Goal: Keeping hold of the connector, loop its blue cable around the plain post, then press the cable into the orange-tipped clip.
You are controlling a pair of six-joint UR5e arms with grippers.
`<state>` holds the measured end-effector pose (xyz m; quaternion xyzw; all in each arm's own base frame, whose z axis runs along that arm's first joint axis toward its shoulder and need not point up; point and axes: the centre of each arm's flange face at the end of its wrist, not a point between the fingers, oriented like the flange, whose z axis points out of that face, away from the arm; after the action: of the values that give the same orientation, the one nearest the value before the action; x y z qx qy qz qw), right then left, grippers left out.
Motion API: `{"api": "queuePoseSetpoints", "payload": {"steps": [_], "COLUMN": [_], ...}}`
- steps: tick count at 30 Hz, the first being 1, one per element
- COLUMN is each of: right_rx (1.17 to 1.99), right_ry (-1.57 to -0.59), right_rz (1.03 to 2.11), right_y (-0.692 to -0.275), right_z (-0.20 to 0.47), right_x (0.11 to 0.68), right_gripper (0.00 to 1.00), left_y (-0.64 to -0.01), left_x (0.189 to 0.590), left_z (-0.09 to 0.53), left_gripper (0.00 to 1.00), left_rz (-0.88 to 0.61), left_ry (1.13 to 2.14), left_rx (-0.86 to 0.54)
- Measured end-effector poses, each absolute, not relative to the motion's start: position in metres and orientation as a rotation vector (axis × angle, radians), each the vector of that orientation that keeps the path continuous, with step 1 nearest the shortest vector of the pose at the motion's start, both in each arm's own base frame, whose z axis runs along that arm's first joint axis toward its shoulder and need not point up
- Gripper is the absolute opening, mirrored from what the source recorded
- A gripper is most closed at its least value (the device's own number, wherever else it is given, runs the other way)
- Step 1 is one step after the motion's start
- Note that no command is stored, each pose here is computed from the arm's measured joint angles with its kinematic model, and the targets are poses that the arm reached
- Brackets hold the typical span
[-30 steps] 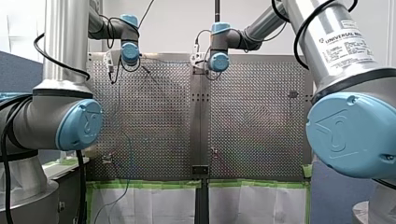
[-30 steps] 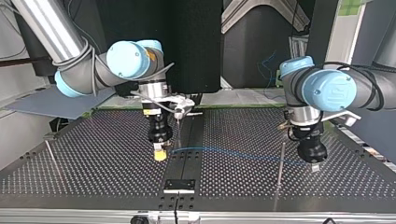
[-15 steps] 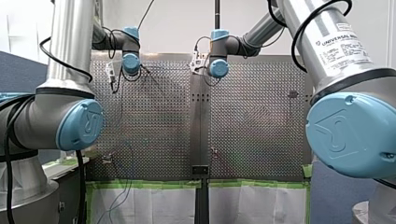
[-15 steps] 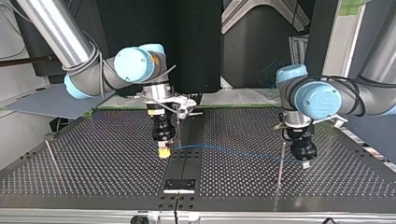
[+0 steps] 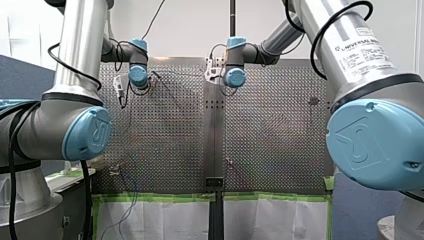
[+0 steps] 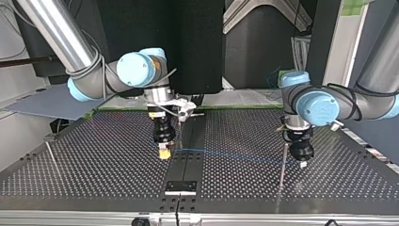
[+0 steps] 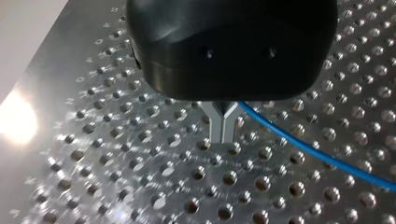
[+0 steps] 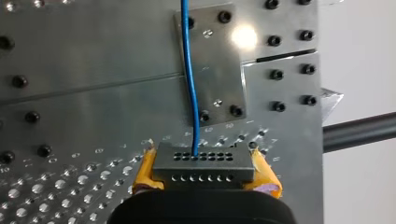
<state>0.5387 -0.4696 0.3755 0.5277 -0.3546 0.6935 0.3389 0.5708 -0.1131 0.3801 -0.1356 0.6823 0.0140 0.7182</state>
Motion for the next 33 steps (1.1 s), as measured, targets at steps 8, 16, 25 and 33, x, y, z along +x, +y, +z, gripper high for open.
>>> {"api": "queuePoseSetpoints", "payload": {"steps": [8,16,25,33], "right_rx": [1.393,1.486,1.615,1.706], "right_ry": [-0.942,-0.953,-0.925,-0.954], "right_rz": [1.782,1.736,1.717,1.647], "right_y": [-0.483,-0.485,-0.462,-0.438], "right_z": [0.348,0.296,0.242,0.179], "right_x": [0.540,0.553,0.582,0.602], "right_gripper": [0.00,0.00,0.00,0.00], "left_y": [-0.115,-0.115,-0.116,-0.118], "left_x": [0.570,0.568,0.565,0.565], "left_z": [0.374,0.365,0.355,0.353], "left_gripper": [0.00,0.04,0.16,0.32], "left_rz": [0.011,-0.018,-0.046,-0.083], "left_ry": [1.518,1.506,1.499,1.486], "left_rx": [-0.293,-0.318,-0.343,-0.350]}}
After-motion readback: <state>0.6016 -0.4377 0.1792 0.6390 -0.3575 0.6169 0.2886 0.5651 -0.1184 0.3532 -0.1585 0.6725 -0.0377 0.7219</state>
